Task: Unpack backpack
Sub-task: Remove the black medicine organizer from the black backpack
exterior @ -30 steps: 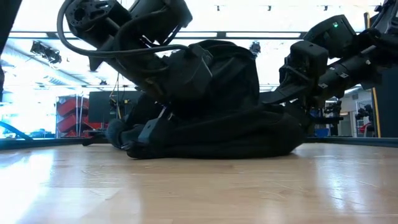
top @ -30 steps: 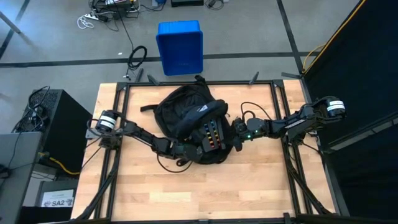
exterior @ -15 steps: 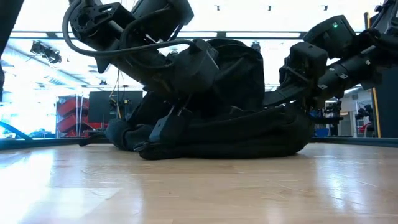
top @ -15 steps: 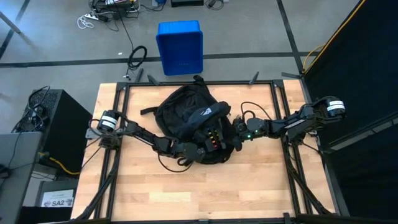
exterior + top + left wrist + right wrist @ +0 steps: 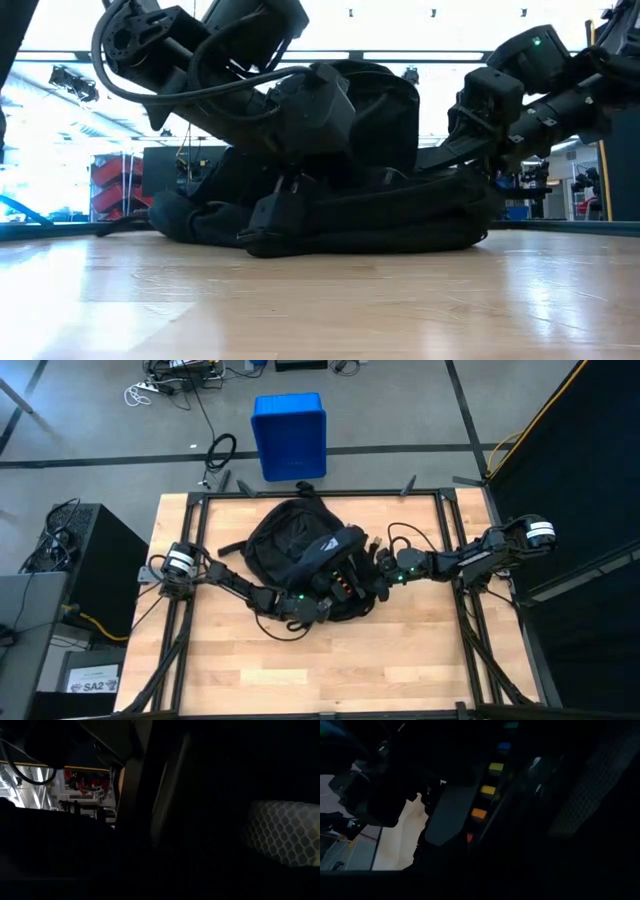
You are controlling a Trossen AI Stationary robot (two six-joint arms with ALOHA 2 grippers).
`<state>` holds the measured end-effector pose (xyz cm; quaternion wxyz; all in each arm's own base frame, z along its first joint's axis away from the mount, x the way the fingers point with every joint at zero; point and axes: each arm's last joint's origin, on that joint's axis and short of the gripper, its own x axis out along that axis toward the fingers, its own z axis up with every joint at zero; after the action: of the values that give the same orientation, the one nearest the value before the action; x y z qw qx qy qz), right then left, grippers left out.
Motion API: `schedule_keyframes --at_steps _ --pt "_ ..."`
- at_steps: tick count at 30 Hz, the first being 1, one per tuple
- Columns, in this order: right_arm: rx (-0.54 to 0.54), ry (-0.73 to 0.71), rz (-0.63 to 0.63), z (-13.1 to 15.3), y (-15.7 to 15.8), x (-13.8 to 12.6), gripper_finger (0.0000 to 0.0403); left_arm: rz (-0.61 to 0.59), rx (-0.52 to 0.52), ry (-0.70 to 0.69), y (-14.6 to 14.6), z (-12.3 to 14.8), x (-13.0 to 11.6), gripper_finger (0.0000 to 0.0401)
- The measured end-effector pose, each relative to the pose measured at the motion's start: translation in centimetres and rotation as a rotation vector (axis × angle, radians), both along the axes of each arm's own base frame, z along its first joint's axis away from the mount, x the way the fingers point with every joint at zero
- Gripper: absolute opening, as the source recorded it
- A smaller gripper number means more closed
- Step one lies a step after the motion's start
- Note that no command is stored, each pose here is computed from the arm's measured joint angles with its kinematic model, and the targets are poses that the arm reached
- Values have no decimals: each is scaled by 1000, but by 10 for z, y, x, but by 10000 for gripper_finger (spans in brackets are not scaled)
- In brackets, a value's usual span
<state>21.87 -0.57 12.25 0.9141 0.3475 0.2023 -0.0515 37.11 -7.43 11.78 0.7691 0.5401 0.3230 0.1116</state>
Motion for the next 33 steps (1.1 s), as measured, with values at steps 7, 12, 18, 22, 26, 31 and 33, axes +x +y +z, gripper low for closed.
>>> schedule_keyframes --at_steps 7,12,18,22,26,31,33 --pt "25 2 23 0 -5 0 177 -13 -13 -21 -10 1 -2 168" --pt "58 -12 56 1 -8 0 179 -8 -27 -44 -21 1 -5 164" --pt "63 -21 59 2 -10 0 176 -19 -46 -75 -34 2 -9 164" --pt "59 -14 57 1 -10 -1 174 -28 -71 -104 -38 3 -8 161" --pt "54 -13 51 1 -10 0 176 -21 -104 -141 -38 5 -7 161" --pt "57 -5 28 1 -11 -1 174 -19 -138 -188 -41 8 -7 161" --pt "61 8 11 0 -11 -1 174 -29 -144 -200 -45 9 -8 160"
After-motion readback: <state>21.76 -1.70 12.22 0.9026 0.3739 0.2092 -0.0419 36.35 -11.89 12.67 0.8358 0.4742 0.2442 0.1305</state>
